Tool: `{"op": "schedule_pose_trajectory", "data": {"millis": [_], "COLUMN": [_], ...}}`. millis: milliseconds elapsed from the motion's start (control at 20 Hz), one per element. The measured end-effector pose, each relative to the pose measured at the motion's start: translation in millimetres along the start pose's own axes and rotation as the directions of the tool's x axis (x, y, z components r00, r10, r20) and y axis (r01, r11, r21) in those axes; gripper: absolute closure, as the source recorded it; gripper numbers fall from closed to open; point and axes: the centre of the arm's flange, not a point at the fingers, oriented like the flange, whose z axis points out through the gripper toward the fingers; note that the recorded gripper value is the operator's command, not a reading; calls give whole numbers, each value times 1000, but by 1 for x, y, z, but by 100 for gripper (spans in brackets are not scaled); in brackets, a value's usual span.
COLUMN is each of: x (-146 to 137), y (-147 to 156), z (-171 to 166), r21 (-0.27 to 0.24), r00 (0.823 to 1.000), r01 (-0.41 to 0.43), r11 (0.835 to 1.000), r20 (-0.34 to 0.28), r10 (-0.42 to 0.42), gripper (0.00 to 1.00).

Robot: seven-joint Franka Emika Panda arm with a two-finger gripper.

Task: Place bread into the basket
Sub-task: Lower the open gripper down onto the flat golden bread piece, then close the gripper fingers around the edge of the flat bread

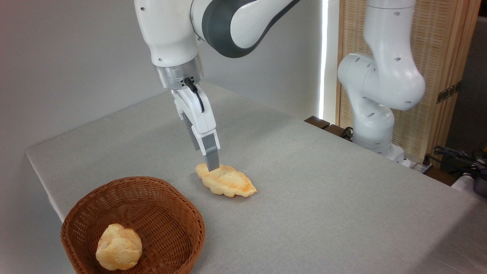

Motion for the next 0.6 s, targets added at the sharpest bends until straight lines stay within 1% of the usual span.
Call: {"op": "schedule_pose_trajectory", "data": {"millis": [50, 100, 200, 300, 400, 500, 600], "x": [-1, -2, -6, -10, -15, -16, -16], "y": [1, 2, 4, 7, 9, 14, 21], "z": [2, 6, 16, 27, 37, 50, 62], "r21": [-3, -4, 0, 7, 25, 42, 43], "r00": [999, 993, 974, 950, 918, 878, 845], "r01": [-51, -115, -225, -312, -395, -478, -531], "r11": [999, 993, 974, 950, 918, 877, 846], "r20": [3, 4, 1, 2, 33, 66, 96], "r10": [51, 115, 225, 312, 395, 475, 525], "gripper": [0, 0, 0, 0, 0, 0, 0]}}
